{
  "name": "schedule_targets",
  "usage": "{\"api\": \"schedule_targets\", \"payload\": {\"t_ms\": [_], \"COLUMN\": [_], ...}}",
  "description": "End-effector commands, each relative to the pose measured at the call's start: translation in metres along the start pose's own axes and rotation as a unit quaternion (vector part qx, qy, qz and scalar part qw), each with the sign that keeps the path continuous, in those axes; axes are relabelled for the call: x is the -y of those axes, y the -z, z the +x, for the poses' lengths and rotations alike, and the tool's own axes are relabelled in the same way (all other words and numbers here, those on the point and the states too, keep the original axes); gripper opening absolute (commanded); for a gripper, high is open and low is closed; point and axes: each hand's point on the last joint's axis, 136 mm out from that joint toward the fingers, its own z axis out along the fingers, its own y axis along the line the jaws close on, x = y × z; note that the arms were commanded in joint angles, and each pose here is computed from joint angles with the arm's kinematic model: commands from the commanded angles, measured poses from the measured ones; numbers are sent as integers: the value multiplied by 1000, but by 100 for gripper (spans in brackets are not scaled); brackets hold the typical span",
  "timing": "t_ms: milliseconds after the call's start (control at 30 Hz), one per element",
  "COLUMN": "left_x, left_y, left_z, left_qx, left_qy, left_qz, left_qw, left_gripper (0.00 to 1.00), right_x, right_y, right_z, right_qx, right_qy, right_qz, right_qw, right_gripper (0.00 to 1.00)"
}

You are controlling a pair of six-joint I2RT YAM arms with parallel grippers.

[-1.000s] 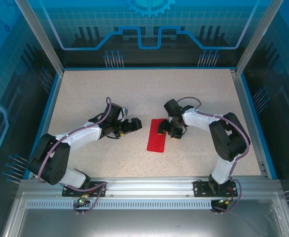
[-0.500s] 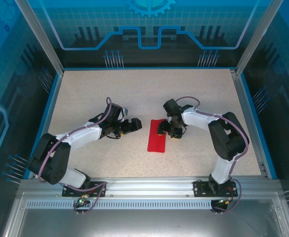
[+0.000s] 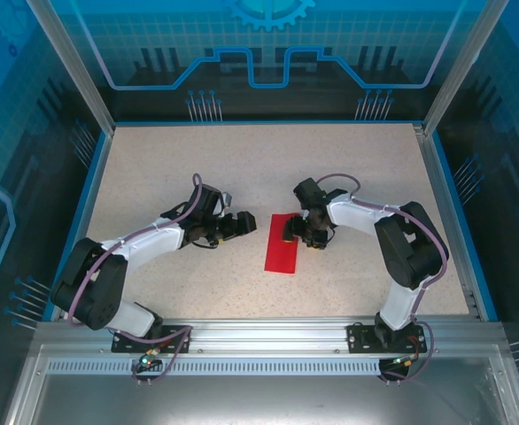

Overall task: Fold a paper plane with a square sheet of paper (pick it up from the middle)
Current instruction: Fold the square sheet of paper in half at the center of the table.

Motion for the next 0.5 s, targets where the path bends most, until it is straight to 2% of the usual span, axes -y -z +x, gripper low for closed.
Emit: {"api": "schedule_targets", "payload": {"t_ms": [0,100,233,333,467], "left_x": [13,14,24,30,37], "left_y": [0,-2,-9,-16,-25], "left_z": [-2,1,9,12,13], "left_qx": [-7,-12,-39,-53,-61], "left_qy": [-14,-18,-34,-36,-31], "left_qz": [18,22,45,52,61], "left_qw": [1000,1000,998,997,996], "left_gripper": [92,91,82,68,44], "right_x": [27,29,32,33,35], "right_y": [-33,-35,-35,-35,-35], "right_z": [18,21,21,21,21], "right_qx": [-34,-42,-43,-41,-41], "right_qy": [7,14,13,9,6], "right_qz": [55,59,71,74,78], "right_qw": [998,997,996,996,996], "right_gripper": [73,73,73,73,73]}}
